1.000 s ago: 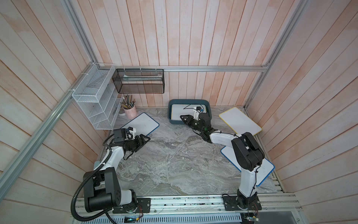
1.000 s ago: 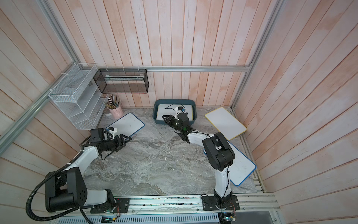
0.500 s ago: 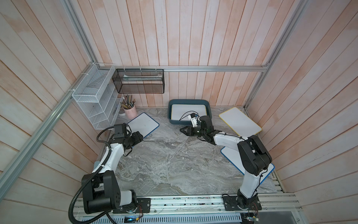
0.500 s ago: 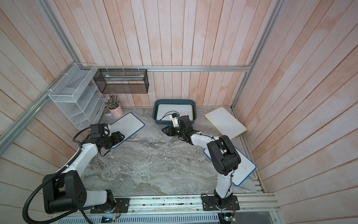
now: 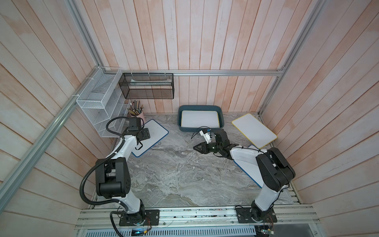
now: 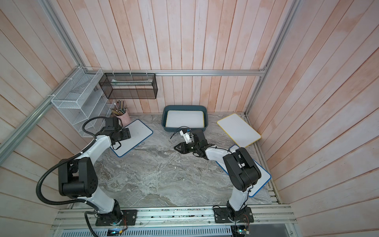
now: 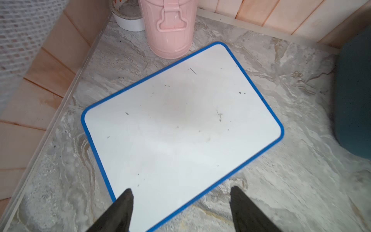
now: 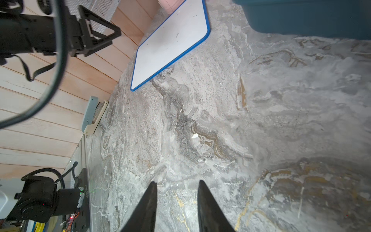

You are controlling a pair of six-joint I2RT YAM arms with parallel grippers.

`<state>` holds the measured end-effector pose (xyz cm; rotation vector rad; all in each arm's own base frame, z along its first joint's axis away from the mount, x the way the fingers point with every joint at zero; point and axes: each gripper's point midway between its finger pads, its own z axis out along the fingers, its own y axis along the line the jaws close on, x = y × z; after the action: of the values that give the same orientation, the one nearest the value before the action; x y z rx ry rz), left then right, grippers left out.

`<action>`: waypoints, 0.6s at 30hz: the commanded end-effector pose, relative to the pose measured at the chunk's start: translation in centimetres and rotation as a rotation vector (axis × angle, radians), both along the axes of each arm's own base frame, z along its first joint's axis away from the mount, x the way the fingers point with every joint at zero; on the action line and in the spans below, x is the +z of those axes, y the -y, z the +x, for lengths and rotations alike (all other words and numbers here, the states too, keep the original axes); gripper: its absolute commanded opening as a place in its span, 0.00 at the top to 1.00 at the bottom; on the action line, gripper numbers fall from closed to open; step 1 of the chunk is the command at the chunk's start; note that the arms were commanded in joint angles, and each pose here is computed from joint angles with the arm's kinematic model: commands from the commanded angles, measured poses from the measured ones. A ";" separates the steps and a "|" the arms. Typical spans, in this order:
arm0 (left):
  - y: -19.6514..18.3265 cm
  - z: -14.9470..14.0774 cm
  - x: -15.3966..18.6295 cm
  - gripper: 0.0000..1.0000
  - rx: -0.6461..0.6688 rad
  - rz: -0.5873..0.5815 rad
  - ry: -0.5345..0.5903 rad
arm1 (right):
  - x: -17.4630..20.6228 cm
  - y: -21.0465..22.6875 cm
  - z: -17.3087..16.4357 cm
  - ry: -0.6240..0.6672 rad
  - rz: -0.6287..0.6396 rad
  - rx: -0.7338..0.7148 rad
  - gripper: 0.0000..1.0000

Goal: Put the whiteboard into the storage box
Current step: Move the whiteboard to the center of the board.

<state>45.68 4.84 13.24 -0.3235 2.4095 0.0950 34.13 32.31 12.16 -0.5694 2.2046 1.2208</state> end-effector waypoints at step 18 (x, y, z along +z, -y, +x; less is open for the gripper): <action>-6.7 8.7 -6.2 0.17 -0.126 0.100 -0.027 | -0.2 2.2 0.5 0.069 0.084 -0.095 0.65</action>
<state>52.79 12.31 7.37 -0.1920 2.4543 0.2079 33.84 29.90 10.51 -0.4585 2.1515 1.2135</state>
